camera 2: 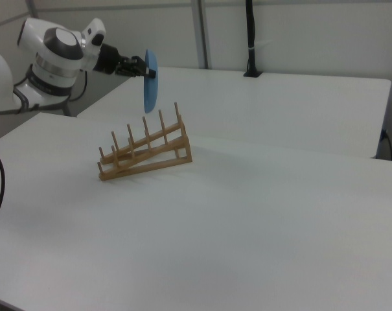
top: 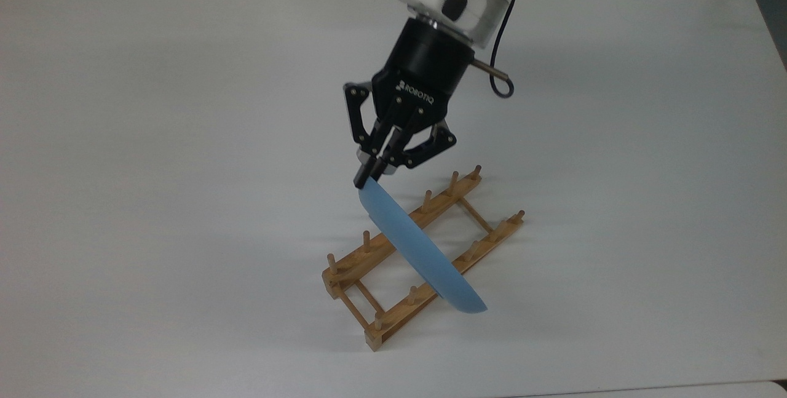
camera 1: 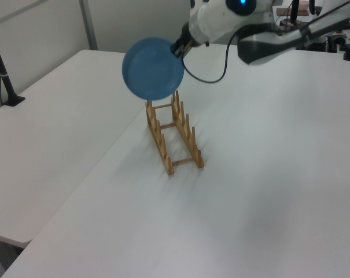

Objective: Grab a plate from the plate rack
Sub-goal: 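Lift the blue plate up out of the wooden rack, then carry the blue plate away from the rack and lower it flat onto the table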

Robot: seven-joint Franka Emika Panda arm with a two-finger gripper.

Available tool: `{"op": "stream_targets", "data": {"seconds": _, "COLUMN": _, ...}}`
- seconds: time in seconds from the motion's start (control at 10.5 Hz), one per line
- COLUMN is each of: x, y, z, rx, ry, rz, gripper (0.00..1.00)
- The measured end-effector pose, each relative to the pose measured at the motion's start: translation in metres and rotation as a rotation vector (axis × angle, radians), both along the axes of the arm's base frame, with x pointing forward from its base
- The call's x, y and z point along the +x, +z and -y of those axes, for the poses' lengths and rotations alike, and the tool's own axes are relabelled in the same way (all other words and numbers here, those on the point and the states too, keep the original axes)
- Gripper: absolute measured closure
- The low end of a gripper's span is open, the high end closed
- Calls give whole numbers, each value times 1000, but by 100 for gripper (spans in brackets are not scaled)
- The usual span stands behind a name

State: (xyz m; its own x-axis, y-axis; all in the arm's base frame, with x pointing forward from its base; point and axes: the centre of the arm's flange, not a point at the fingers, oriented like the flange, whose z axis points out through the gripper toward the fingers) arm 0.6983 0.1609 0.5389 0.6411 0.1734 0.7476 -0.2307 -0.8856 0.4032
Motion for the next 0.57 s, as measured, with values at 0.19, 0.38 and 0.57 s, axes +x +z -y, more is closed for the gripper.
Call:
{"op": "stream_targets", "data": {"seconds": 0.19, "x": -4, "y": 28, "z": 27, "rx": 120, "ry": -47, "rz": -11, "gripper": 94}}
{"op": "stream_targets", "data": {"seconds": 0.38, "x": -8, "y": 42, "z": 65, "rx": 255, "ry": -25, "rz": -125, "gripper": 94}}
{"op": "stream_targets", "data": {"seconds": 0.57, "x": -15, "y": 39, "z": 104, "rx": 362, "ry": 37, "rz": -309, "gripper": 94}}
